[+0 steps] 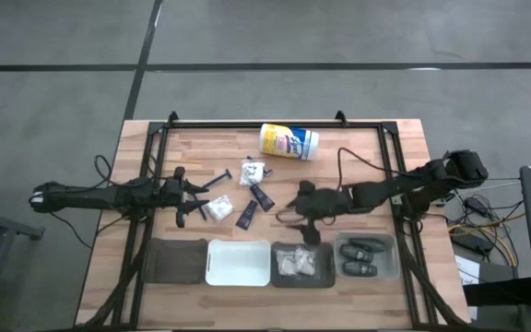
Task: Pick & Place Travel size toiletries
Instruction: Put the cotton pack into the right black bin
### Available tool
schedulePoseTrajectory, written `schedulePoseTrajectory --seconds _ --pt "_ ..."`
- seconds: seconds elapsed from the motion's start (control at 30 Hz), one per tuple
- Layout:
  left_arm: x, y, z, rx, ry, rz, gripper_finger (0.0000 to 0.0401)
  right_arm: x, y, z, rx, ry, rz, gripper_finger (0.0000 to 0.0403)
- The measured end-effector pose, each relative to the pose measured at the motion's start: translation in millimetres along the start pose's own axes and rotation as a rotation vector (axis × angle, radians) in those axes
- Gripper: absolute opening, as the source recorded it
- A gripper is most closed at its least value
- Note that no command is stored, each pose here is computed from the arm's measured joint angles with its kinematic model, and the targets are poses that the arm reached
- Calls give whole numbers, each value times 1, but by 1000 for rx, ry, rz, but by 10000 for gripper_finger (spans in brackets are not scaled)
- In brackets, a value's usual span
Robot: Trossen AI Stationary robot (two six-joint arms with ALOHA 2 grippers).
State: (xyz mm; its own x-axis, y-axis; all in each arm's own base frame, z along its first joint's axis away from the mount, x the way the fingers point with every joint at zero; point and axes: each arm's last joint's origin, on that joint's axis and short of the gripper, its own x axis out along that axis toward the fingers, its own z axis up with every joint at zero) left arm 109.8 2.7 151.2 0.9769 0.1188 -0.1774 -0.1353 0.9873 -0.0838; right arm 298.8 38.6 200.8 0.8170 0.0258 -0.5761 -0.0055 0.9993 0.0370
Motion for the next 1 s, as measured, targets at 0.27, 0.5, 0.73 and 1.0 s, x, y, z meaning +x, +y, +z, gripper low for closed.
schedulePoseTrajectory --seconds 0.27,0.5,0.73,1.0 --pt "0 0 0 0 2 0 171 28 -41 14 -1 17 -30 276" --pt "0 0 0 1 5 -2 171 61 -71 27 -80 44 -92 259" --pt "0 0 0 1 6 -3 171 86 -108 43 -73 91 -148 242" --pt "0 0 -1 1 7 -3 171 115 -138 45 -1 163 -161 226"
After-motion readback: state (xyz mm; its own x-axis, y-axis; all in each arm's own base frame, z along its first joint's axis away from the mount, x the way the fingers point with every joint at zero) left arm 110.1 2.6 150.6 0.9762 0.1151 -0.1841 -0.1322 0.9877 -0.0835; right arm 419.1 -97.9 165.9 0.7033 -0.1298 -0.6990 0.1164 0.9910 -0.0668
